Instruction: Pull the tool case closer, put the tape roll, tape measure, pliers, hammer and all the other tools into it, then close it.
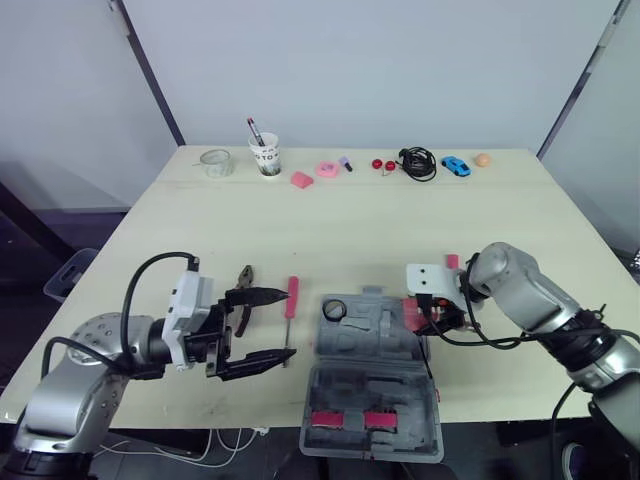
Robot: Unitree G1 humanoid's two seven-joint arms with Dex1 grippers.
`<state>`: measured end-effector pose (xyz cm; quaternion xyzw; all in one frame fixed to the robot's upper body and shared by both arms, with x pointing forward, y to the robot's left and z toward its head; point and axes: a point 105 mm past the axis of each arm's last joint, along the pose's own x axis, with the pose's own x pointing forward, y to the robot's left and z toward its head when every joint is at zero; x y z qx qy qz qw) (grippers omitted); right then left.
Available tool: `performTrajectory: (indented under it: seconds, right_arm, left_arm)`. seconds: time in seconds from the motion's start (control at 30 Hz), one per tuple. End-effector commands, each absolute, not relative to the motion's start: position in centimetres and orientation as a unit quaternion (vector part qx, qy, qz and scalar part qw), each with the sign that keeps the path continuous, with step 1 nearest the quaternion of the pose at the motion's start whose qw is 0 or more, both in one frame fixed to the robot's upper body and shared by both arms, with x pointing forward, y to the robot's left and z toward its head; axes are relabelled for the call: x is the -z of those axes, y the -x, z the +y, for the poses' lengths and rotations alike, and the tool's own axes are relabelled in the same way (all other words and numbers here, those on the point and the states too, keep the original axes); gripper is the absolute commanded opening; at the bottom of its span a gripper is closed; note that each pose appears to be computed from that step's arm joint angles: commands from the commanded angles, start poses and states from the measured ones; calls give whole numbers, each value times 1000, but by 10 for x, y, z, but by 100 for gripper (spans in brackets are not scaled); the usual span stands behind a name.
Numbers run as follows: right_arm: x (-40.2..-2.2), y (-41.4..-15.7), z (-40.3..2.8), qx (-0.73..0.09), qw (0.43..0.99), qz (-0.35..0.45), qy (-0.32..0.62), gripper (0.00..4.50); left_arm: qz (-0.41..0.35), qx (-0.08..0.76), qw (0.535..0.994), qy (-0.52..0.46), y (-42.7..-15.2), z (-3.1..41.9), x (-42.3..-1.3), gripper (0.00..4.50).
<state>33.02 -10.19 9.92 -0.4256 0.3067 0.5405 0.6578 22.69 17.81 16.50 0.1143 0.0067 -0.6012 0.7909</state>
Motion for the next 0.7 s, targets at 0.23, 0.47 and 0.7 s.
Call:
performTrajectory:
  seconds: [0.23,0.47,0.7]
  right_arm:
    - [-97,-343,-93,-517,641,318,470,300]
    - [-90,-344,-82,-522,639,317,466,300]
    - [-81,-345,-77,-522,639,314,469,300]
  left_arm:
    - [-2,590,796,-137,-228,188,-169,450]
    - [-3,593,794,-133,-227,186,-168,450]
    - [-5,595,792,-135,-230,186,-170,450]
